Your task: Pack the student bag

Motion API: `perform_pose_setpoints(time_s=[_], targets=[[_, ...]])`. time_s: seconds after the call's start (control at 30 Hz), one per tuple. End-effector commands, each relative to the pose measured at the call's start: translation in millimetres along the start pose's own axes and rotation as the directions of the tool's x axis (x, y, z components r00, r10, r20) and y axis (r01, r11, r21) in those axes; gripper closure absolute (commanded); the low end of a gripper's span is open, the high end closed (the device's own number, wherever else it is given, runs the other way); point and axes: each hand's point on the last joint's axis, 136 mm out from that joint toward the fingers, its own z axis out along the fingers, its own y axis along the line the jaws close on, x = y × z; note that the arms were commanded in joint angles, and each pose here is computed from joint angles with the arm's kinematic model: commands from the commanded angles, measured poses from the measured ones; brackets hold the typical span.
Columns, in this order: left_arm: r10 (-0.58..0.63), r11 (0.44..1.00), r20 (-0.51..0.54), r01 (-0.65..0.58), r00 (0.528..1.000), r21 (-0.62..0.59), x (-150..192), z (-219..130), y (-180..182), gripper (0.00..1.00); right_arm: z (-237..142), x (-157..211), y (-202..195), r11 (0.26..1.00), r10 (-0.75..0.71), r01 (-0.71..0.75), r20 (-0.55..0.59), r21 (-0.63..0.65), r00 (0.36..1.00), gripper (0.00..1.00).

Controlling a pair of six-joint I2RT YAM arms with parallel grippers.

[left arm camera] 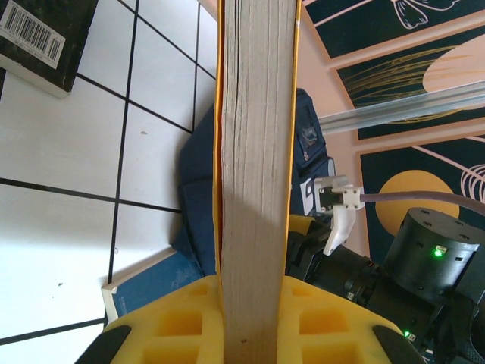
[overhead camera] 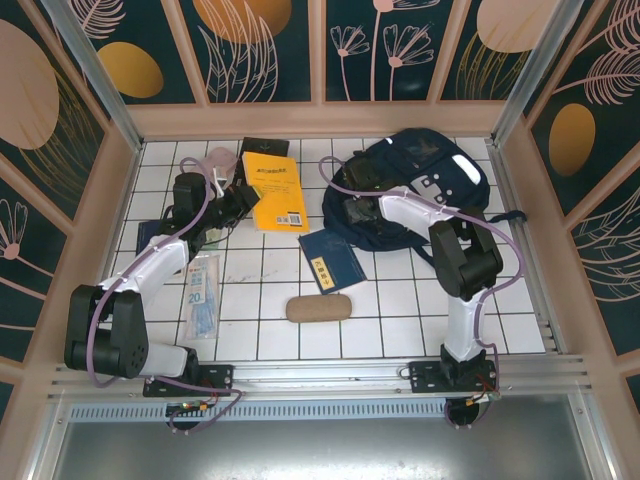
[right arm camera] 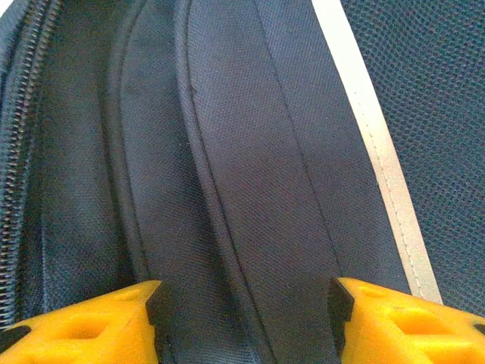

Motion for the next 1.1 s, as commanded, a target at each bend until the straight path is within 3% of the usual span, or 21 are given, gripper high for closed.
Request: perform_pose_setpoints(time_s=[0.0,0.1,0.2,0.37,0.47,0.73,1.07], targets=[[0.064,0.994,0.021,-0.066,0.998,0.088,-8.2,-1.7,-23.8,1.0,19.9,30.3,-17.9,0.996,0.016,-0.005,-0.128,0.086,0.992,0.4],[0.067,0.994,0.021,-0.068,0.998,0.087,-7.8,-2.2,-23.4,1.0,27.6,36.3,-31.8,0.99,0.021,-0.002,-0.135,0.144,0.991,0.4],[0.066,0.994,0.019,-0.068,0.998,0.085,-6.9,-2.1,-22.6,1.0,35.1,42.5,-41.7,0.985,0.04,-0.015,-0.146,0.17,0.988,0.48],[0.071,0.993,0.015,-0.072,0.997,0.089,-5.9,-2.0,-23.1,1.0,38.0,39.3,-38.8,0.991,0.064,-0.046,-0.142,0.126,0.988,1.0],[0.068,0.993,0.016,-0.069,0.998,0.094,-6.2,-1.7,-23.2,1.0,22.1,20.1,-37.2,0.992,0.077,-0.068,-0.084,0.103,0.993,1.0],[-0.033,0.986,0.012,0.031,0.999,0.167,-6.6,14.2,-21.2,1.0,-64.4,-65.6,-46.2,0.987,0.154,-0.16,0.148,0.025,0.977,1.0],[-0.052,0.972,-0.034,0.058,0.998,0.226,3.6,58.5,-44.5,1.0,-136.3,-122.4,-49.3,0.964,0.259,-0.232,0.254,-0.13,0.932,1.0]])
